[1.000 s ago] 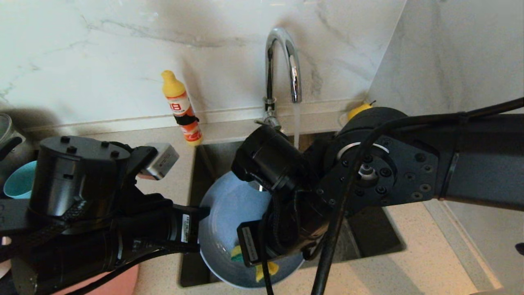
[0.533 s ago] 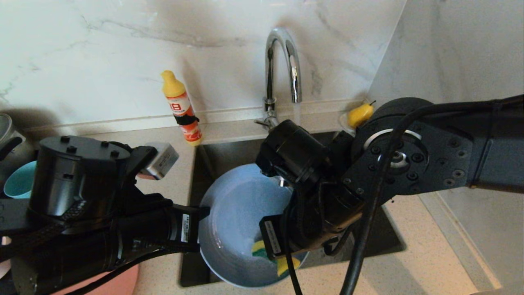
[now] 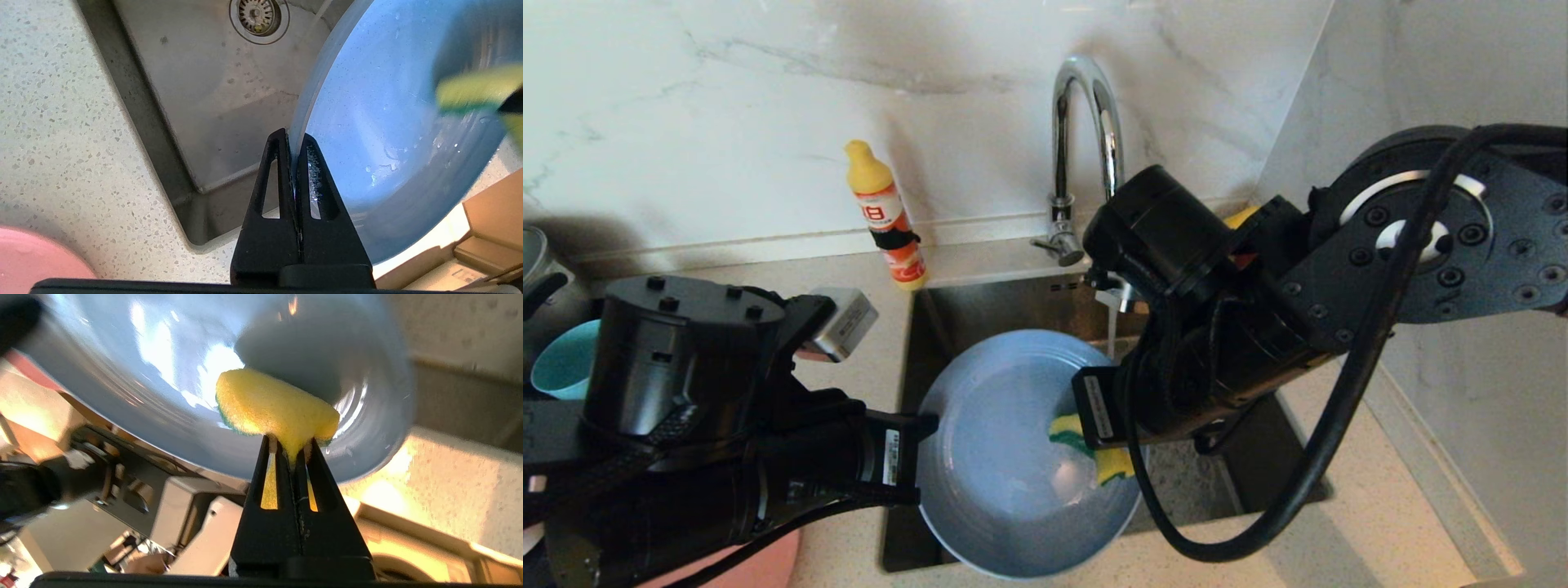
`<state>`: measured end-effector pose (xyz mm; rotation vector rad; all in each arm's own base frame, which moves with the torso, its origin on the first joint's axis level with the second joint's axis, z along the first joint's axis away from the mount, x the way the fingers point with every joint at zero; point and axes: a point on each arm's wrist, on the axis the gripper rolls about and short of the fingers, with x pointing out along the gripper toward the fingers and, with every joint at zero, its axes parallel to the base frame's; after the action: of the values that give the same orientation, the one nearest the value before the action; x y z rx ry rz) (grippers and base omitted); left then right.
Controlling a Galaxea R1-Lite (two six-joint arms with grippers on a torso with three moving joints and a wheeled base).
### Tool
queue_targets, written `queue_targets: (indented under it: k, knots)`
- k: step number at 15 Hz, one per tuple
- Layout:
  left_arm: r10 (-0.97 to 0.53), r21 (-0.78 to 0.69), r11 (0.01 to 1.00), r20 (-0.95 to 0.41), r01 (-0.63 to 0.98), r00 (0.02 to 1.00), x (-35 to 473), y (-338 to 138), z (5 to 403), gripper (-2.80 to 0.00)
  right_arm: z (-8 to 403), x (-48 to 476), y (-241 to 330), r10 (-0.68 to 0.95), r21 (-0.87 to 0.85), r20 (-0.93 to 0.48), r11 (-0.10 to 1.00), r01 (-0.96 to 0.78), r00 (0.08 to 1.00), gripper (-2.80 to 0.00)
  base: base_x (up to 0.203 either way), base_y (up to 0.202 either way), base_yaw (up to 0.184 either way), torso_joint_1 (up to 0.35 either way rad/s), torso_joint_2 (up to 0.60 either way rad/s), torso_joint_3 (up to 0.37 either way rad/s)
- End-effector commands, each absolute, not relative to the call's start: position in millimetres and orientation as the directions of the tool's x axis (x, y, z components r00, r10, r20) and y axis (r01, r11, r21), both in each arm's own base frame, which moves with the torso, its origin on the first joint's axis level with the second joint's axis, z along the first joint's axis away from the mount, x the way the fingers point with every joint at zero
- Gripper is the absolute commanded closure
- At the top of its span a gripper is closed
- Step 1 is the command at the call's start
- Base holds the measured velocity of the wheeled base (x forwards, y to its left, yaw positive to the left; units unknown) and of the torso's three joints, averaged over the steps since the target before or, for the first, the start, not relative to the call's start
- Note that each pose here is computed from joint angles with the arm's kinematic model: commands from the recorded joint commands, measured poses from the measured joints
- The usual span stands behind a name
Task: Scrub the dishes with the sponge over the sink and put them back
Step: Wipe the plate
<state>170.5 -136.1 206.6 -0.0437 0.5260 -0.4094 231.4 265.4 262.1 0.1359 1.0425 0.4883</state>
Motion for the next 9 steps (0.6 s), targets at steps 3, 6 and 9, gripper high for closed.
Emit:
queue_targets:
  k: [3,6,9]
  knots:
    - [-0.386,-0.151,0.921,-0.481,0.360,0.787,171,-136,206,0.00,297,216,254,0.525,0.387,-0.717,0.847,-0.365,0.459,0.00,0.000,0.000,0.000,0.000,0.00,0.000]
    - [-0.383,-0.192,0.924,-0.487,0.331,0.785,174,-139,205,0.00,314,203,244,0.561,0.409,-0.674,0.825,-0.389,0.481,0.00,0.000,0.000,0.000,0.000,0.00,0.000]
    - [-0.371,-0.218,0.928,-0.504,0.301,0.780,185,-145,201,0.00,337,187,224,0.601,0.441,-0.618,0.799,-0.409,0.507,0.00,0.000,0.000,0.000,0.000,0.00,0.000]
